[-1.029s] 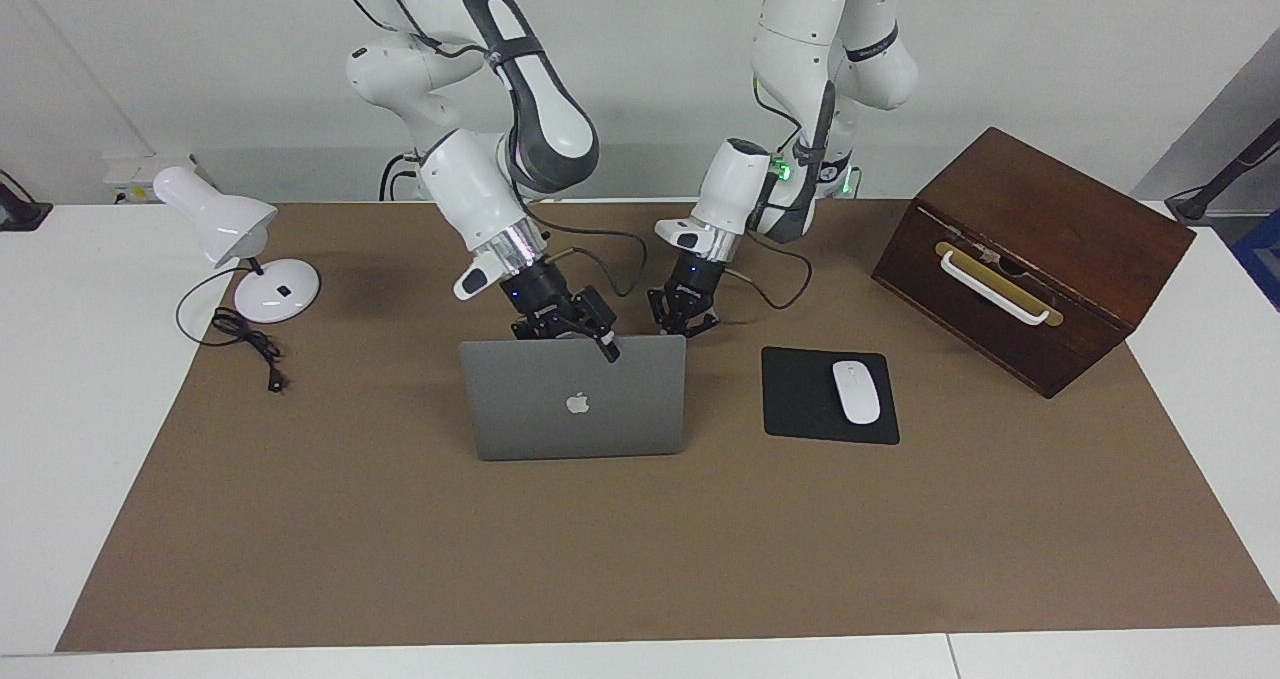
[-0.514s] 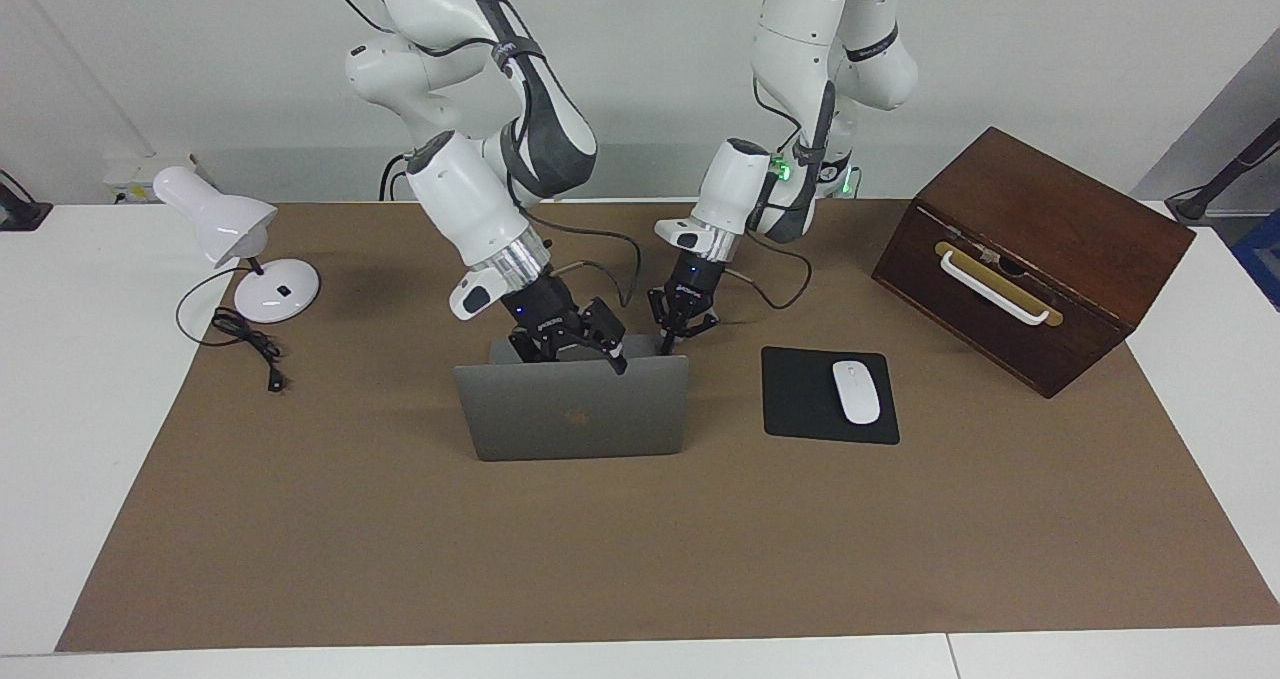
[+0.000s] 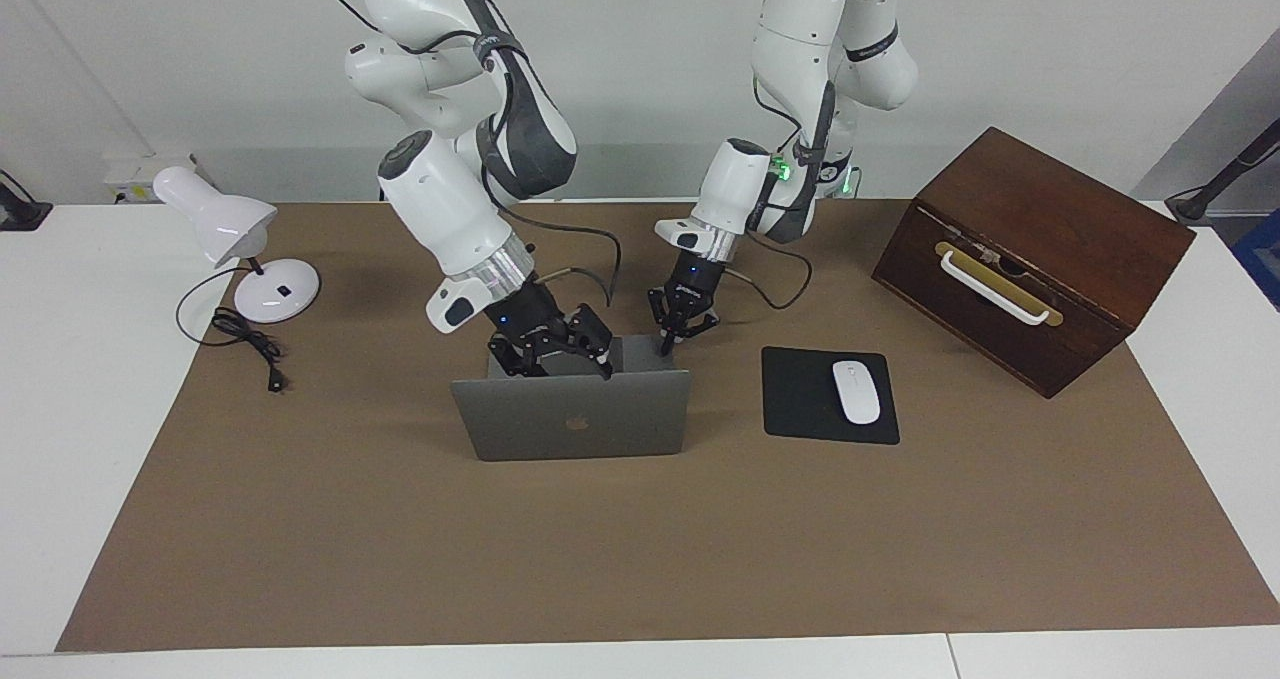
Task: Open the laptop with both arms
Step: 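Push the laptop lid upright with the right gripper, then withdraw it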
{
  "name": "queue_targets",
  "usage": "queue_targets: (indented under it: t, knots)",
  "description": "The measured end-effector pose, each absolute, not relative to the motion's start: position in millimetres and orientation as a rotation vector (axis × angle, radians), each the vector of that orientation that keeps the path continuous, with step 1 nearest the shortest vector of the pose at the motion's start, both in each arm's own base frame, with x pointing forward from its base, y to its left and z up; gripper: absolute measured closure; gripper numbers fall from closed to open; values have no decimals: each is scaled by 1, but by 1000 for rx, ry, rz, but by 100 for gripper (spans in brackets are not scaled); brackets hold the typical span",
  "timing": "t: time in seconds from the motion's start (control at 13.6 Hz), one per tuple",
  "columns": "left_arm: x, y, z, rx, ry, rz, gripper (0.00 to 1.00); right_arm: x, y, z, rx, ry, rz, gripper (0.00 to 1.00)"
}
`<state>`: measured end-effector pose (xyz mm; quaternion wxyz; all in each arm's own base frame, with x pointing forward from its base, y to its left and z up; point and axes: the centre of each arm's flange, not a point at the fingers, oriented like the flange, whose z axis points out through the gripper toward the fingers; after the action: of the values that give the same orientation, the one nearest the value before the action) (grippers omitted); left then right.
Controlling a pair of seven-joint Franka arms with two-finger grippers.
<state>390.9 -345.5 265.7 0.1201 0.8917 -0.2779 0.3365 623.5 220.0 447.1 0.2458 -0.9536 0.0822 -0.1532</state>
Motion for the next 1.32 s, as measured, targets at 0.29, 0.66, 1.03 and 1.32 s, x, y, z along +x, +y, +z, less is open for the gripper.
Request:
queue_targets:
  t: [0.29,0.66,1.03,1.32]
  knots:
    - [391,-345,266,2606,-812,983,99,635,202,454,-2666,180,-410,0]
    - [391,-345,266,2606,-812,983,99,638,196,452,-2708,152,-418,0]
    - [391,-345,266,2606,-812,983,99,646,183,462,-2763,112,-381,0]
    - [391,-345,266,2606,-812,983,99,652,164,466,-2839,75,-333,0]
